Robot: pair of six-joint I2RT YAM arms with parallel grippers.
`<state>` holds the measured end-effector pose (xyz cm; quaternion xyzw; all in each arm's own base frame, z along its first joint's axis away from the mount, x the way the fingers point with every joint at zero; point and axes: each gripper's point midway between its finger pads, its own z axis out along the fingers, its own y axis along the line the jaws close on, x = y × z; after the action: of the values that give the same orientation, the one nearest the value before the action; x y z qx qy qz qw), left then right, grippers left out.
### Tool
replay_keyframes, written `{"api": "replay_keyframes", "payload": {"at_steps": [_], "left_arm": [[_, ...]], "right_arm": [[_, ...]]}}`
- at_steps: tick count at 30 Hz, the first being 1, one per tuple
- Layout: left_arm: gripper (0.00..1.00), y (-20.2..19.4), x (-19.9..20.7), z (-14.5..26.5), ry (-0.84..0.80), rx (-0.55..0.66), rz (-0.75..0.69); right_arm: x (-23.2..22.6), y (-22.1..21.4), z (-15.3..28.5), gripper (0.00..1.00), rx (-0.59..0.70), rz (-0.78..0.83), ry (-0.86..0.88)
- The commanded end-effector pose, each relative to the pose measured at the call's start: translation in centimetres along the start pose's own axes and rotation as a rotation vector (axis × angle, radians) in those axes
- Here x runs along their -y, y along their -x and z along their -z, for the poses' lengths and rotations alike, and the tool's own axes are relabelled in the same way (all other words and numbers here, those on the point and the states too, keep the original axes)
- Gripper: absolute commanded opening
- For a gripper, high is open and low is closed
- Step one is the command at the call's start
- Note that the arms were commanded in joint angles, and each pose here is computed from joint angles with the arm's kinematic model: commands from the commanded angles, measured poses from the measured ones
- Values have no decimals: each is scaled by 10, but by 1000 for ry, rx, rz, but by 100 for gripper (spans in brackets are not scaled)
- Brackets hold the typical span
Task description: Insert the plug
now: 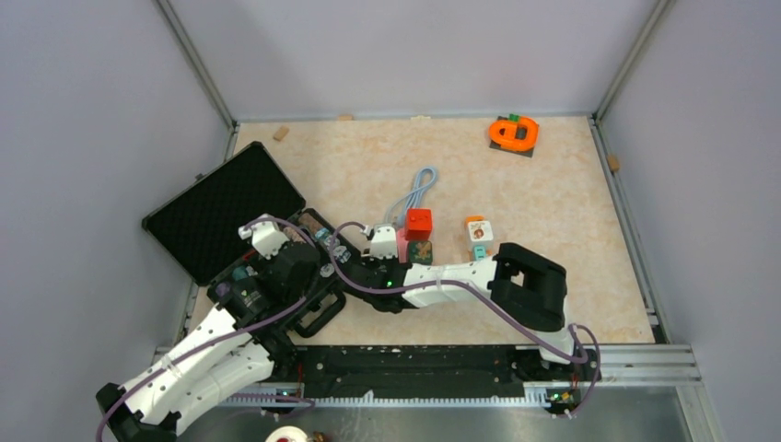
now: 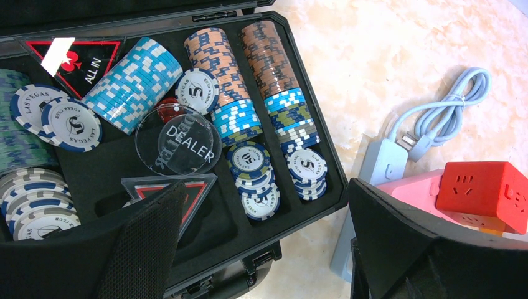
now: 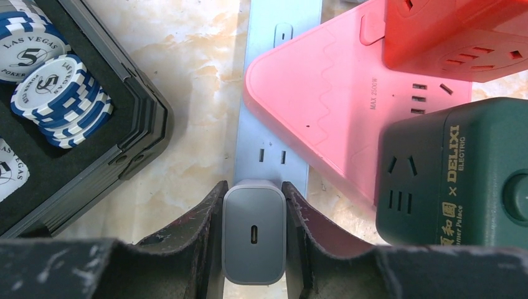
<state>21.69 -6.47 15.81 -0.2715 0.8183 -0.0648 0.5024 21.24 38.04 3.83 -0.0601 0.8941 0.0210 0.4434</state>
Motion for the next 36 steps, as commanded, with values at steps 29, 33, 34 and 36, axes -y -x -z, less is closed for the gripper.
{"api": "replay_keyframes", "payload": {"at_steps": [29,33,34,36], "left_arm": [[99,2,34,0,-135,-25,-78],[99,-2,49,4,-228,-45,-112],[99,-4,55,6,-263,-55,-122],[99,-8,68,12,-355,-75,-161]], "right_arm": [[-21,63,143,99,-347,-34,758],[-5,81,144,99,-321,-142,841],[1,84,142,99,-316,-163,845],[10,89,139,99,-313,-198,864]]}}
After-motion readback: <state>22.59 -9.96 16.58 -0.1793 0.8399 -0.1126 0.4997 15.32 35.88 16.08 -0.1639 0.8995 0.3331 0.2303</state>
